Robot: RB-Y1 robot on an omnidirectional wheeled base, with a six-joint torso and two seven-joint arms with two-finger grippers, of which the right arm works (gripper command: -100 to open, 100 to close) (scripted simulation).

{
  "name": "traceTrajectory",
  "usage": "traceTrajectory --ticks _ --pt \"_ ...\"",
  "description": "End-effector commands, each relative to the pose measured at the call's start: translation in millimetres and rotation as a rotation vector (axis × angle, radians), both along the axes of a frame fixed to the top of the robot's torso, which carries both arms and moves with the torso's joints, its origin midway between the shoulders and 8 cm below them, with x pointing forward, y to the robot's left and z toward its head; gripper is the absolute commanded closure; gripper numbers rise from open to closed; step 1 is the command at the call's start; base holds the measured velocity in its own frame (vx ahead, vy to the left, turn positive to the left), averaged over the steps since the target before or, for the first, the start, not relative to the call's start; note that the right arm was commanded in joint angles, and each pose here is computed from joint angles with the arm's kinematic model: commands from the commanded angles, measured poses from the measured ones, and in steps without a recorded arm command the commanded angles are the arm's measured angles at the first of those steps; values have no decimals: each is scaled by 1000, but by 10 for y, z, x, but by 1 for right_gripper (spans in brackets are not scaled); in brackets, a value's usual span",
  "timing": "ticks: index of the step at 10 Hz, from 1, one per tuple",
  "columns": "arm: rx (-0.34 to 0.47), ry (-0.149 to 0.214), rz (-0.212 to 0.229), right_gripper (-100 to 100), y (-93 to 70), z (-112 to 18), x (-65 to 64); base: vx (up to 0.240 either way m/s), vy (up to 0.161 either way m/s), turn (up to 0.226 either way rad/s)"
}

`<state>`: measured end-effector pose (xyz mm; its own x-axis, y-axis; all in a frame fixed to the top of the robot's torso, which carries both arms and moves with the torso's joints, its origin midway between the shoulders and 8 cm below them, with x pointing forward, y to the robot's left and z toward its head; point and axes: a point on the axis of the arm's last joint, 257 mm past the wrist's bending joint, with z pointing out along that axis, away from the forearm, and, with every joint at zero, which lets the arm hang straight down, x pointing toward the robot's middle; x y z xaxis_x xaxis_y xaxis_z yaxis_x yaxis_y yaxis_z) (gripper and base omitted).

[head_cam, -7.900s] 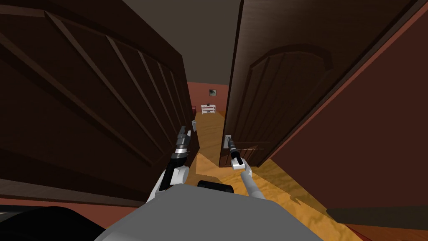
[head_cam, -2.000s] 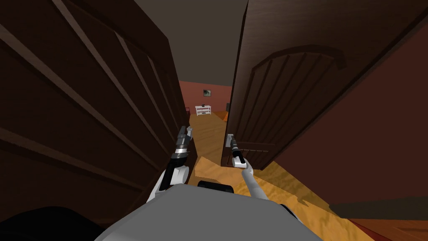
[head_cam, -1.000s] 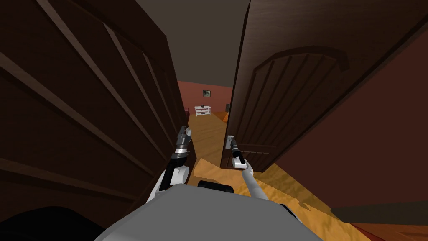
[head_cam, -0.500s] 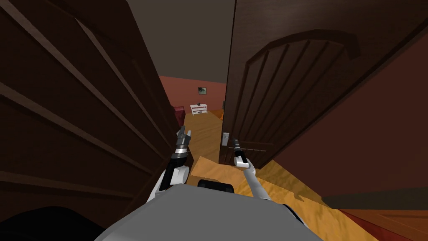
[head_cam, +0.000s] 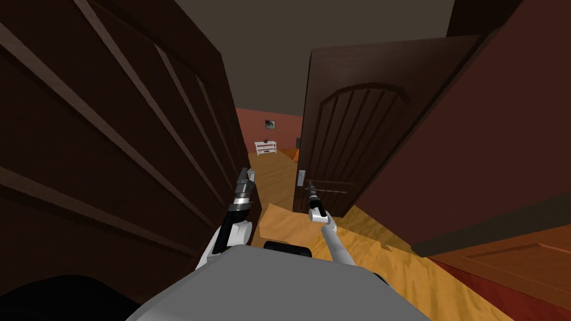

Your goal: Push the door open

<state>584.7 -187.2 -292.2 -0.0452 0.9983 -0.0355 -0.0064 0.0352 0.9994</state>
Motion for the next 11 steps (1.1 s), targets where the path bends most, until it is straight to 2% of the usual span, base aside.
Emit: traceTrajectory --ticks 1,2,3,6,8,11 --pt "24 5 13 -100 181 -40 -14 -220 62 -36" --pt "13 5 8 -100 107 -16 -13 -95 27 -7" --pt "-20 0 -2 -100 -49 -19 -9 101 8 15" --pt "-42 -7 -9 -100 -141 -18 -13 209 -4 8" --pt "-42 -10 -11 -100 -125 -23 -22 237 29 14" --pt "-4 -12 -5 -100 96 -37 -54 219 34 13"
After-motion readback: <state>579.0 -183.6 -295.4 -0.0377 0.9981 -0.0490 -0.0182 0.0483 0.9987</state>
